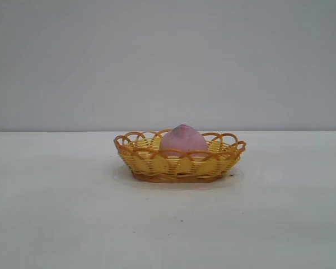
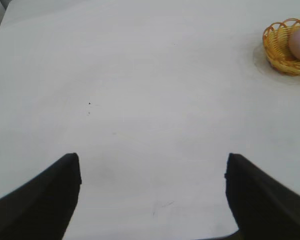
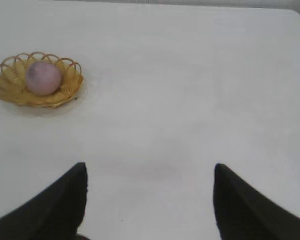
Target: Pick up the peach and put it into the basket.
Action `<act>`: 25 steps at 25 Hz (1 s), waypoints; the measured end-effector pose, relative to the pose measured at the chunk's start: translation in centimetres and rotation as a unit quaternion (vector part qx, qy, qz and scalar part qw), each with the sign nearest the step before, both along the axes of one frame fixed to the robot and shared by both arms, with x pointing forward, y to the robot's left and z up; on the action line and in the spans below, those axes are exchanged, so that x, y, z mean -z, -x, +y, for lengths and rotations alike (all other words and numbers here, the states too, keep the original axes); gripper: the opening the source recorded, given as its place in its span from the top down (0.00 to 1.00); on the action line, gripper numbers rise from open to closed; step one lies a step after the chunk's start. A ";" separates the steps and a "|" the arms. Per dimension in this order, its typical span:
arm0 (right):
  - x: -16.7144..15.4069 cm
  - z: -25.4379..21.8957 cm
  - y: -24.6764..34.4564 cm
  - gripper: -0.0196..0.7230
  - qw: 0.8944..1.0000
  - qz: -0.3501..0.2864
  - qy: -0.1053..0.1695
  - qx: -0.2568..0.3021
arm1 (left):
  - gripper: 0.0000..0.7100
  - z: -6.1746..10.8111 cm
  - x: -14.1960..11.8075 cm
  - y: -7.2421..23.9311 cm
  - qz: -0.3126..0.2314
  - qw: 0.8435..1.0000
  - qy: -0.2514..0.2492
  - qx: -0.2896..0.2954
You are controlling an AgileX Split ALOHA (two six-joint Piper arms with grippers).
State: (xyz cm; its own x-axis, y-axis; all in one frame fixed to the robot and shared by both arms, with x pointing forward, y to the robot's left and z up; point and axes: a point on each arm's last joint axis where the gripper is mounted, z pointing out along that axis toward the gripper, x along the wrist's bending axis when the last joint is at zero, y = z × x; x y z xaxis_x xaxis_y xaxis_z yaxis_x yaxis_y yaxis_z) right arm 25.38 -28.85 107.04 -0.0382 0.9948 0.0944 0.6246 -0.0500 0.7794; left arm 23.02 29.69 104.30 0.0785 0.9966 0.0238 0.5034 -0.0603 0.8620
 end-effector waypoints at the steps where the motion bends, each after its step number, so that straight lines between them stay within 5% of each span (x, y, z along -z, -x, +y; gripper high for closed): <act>1: 0.3 -0.2 0.0 0.36 1.000 0.011 0.000 0.014 | 0.26 0.0 0.0 0.0 0.000 1.000 0.000 0.000; 9: 1.1 -1.0 -0.3 0.36 0.998 0.019 0.019 0.057 | 0.26 0.0 0.0 0.0 0.000 1.000 0.000 0.000; 25: 2.0 -1.0 2.1 0.36 0.997 -0.066 0.022 0.016 | 0.26 0.0 0.0 0.0 0.000 1.000 0.000 0.000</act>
State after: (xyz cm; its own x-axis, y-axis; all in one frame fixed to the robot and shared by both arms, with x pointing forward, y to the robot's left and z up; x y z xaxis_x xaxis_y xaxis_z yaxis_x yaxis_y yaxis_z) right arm 23.28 -29.81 105.01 -0.0150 0.9988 0.0463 0.5154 -0.0320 0.8563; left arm 23.02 29.69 104.30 0.0785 0.9966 0.0238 0.5034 -0.0603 0.8620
